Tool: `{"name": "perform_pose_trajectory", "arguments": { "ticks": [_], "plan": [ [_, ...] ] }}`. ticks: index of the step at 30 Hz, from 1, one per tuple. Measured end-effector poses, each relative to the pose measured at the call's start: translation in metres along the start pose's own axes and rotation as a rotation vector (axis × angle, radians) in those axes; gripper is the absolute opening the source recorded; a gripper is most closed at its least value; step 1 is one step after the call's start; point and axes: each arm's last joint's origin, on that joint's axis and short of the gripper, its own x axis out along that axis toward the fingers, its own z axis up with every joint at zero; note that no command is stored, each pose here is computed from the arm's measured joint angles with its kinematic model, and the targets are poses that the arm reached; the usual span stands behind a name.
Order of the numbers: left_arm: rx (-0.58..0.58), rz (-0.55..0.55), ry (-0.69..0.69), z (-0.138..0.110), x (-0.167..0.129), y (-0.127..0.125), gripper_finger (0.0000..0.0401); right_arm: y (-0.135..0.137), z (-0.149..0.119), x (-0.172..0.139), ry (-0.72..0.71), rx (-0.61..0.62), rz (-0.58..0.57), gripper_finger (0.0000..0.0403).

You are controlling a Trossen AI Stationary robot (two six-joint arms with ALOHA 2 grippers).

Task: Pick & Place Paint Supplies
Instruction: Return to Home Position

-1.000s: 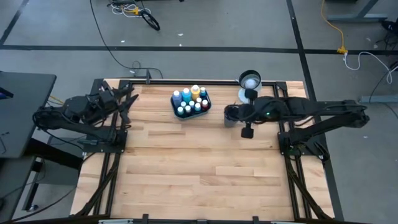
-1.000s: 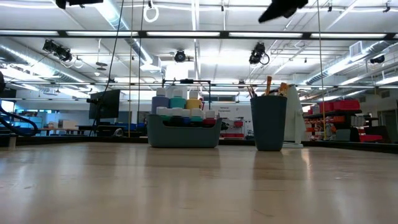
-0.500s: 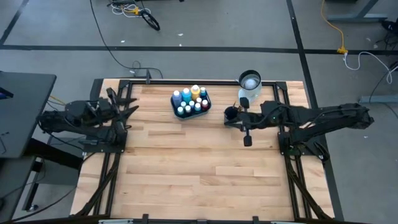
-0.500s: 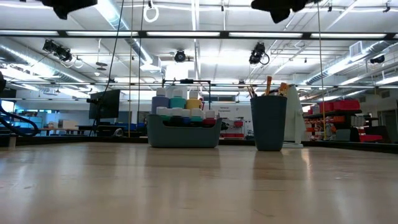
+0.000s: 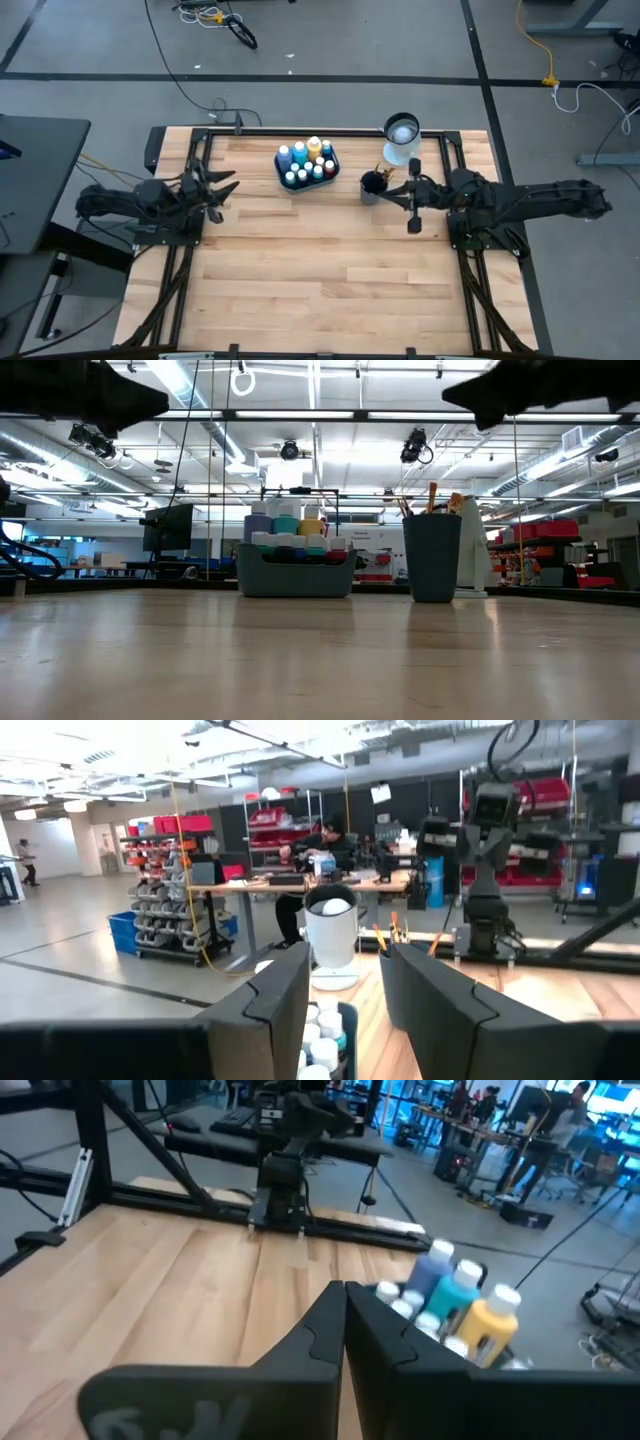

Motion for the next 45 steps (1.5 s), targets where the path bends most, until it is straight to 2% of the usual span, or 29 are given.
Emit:
{"name": "perform_pose_trajectory", "arguments": {
  "ticks": [10, 18, 25, 28, 33, 39, 45],
  "plan": [
    [-0.029, 0.0, 0.001, -0.049, 0.005, -0.011, 0.0152, 0.003, -0.032, -0.032, -0.063, 0.073, -0.027, 0.0011],
    [-0.084, -0.009, 0.008, -0.05, 0.005, -0.012, 0.0152, 0.005, -0.038, -0.051, -0.138, 0.085, 0.007, 0.0011],
    [-0.172, -0.01, 0.014, -0.05, 0.005, -0.012, 0.0152, 0.008, -0.048, -0.06, -0.087, 0.121, 0.024, 0.0011],
    [-0.173, -0.01, 0.014, -0.05, 0.005, -0.012, 0.0152, 0.008, -0.049, -0.062, -0.08, 0.124, 0.025, 0.0011],
    [-0.093, -0.01, 0.014, -0.05, 0.005, -0.012, 0.0152, 0.009, -0.052, -0.062, -0.083, 0.124, 0.025, 0.0011],
    [0.028, -0.011, 0.013, -0.05, 0.005, -0.012, 0.0152, 0.014, -0.077, -0.055, -0.16, 0.129, 0.022, 0.0011],
    [0.1, -0.011, 0.013, -0.05, 0.005, -0.012, 0.0152, 0.017, -0.092, -0.053, -0.154, 0.175, 0.003, 0.0011]
  ]
}}
